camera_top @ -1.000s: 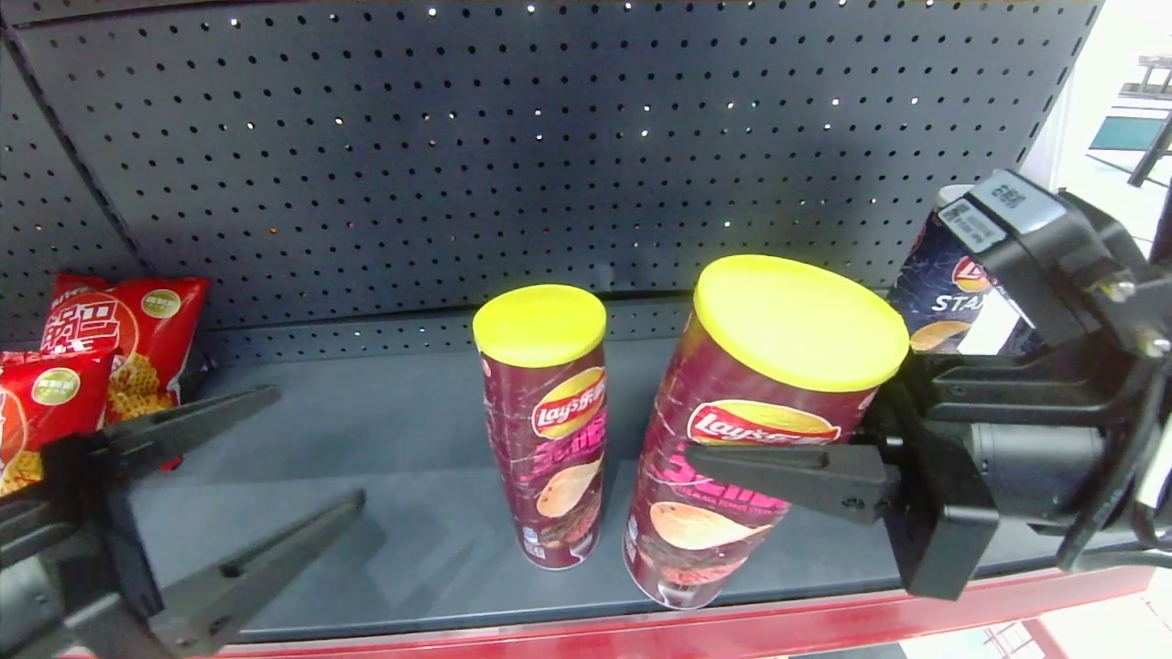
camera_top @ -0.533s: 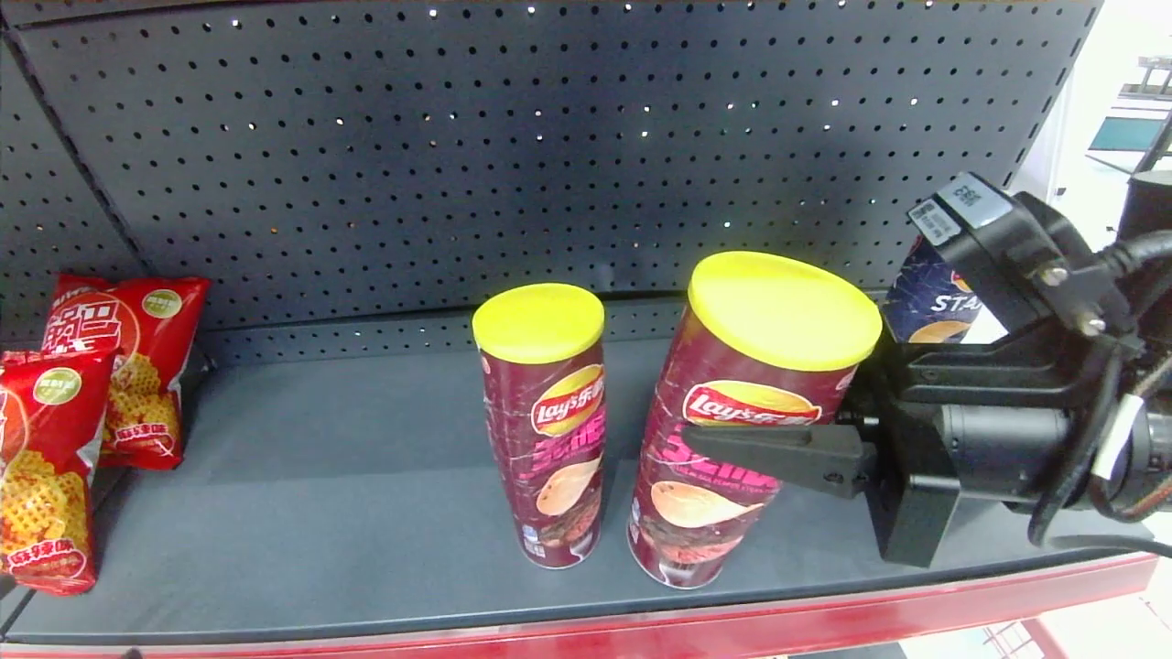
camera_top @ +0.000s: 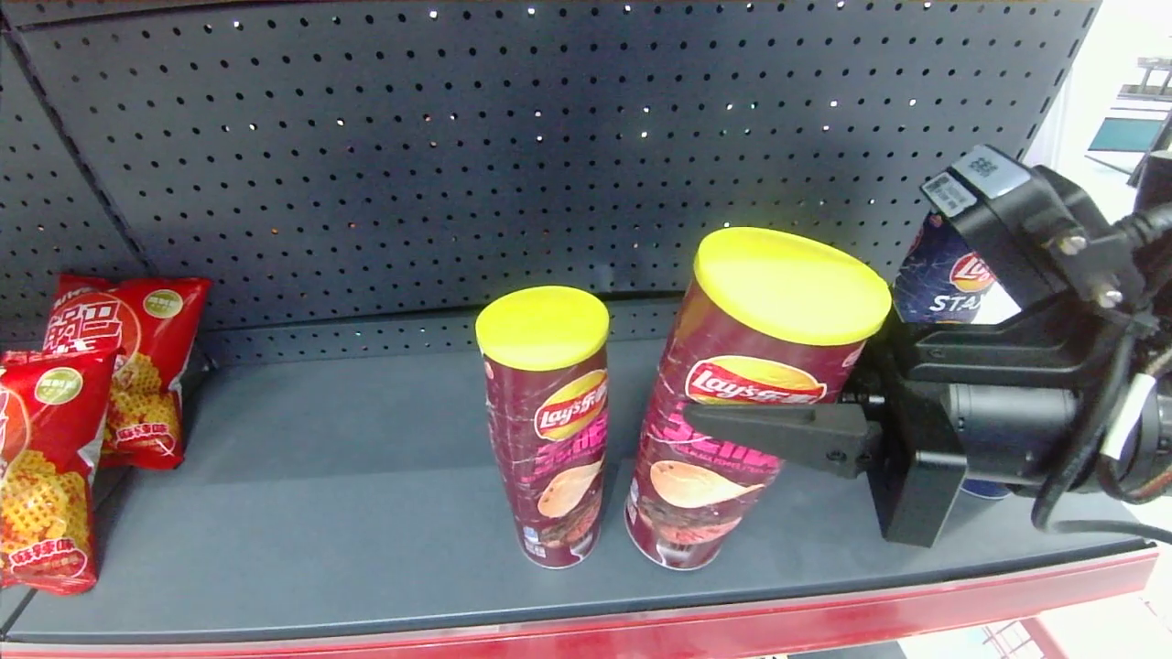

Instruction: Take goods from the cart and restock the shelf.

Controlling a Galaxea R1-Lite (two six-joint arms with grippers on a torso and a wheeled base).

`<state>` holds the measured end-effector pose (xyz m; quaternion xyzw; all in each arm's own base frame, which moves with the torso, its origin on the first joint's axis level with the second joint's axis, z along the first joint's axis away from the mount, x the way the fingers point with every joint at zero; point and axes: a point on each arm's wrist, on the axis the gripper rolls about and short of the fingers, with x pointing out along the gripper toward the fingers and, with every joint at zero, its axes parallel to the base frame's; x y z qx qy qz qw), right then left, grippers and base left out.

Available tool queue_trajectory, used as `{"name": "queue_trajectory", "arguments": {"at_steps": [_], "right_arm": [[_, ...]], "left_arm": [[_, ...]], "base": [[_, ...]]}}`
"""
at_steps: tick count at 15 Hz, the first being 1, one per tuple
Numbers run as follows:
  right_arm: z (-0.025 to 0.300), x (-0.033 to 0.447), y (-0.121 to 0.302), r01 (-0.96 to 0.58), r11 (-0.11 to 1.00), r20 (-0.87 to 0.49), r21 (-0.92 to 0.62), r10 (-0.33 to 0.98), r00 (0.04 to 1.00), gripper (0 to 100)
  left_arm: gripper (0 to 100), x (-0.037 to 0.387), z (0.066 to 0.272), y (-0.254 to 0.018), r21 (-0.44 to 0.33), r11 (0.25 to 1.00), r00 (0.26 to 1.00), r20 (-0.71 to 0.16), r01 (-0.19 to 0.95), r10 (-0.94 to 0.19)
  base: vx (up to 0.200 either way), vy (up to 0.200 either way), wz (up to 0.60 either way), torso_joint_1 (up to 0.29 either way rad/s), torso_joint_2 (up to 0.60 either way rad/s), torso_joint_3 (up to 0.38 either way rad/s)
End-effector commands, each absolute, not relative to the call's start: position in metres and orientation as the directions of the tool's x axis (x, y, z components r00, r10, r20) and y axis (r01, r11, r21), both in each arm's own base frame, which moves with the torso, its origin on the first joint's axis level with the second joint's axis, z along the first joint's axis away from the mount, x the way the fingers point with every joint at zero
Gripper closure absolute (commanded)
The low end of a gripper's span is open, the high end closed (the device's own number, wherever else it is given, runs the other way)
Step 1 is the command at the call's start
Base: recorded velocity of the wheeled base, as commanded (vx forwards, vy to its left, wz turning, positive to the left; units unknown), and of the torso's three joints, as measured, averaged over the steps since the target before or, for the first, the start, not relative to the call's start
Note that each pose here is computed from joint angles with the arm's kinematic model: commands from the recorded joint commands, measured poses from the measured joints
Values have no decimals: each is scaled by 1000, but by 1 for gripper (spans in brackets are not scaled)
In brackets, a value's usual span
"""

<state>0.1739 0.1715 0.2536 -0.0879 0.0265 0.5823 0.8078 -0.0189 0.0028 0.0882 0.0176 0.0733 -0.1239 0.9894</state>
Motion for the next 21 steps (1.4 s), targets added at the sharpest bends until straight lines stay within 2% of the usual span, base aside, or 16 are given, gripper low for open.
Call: {"name": "queue_trajectory", "arguments": {"at_steps": [1,4,8,12,13,14,15,16,17,21], "right_arm": [[256,172,168,-943,313,-137,-116,935,327,100],[258,170,164,-941,317,-127,-122,935,331,100],[261,167,162,-939,319,-117,-128,935,334,100],[262,165,160,-938,321,-113,-130,935,336,100],[261,165,160,-938,322,-116,-129,934,337,100],[260,165,159,-938,324,-117,-128,934,338,100],[260,166,158,-936,329,-117,-128,932,344,100],[261,166,158,-935,330,-114,-129,932,344,100],[261,166,158,-935,330,-114,-129,932,344,100],[261,165,154,-931,340,-111,-131,928,354,100]], "left_arm": [[0,-19,85,3,-6,959,950,-137,283,-281],[0,-16,84,3,-45,975,966,-130,218,-222],[0,-16,83,3,-142,972,972,-116,187,-204],[0,-16,83,3,-138,982,982,-118,132,-149],[0,-10,83,2,-120,990,981,-185,-71,48],[0,-7,83,1,-80,970,954,-215,-230,209],[0,-9,79,-1,-19,984,966,-194,-180,173],[0,-14,78,-3,34,999,992,-125,11,-7],[0,-17,78,0,15,993,990,-87,115,-113],[0,-19,77,-1,-9,998,996,-61,70,-70]], "base": [[0,0,0,0,0,0],[0,0,0,0,0,0],[0,0,0,0,0,0],[0,0,0,0,0,0],[0,0,0,0,0,0],[0,0,0,0,0,0],[0,0,0,0,0,0],[0,0,0,0,0,0],[0,0,0,0,0,0],[0,0,0,0,0,0]]}}
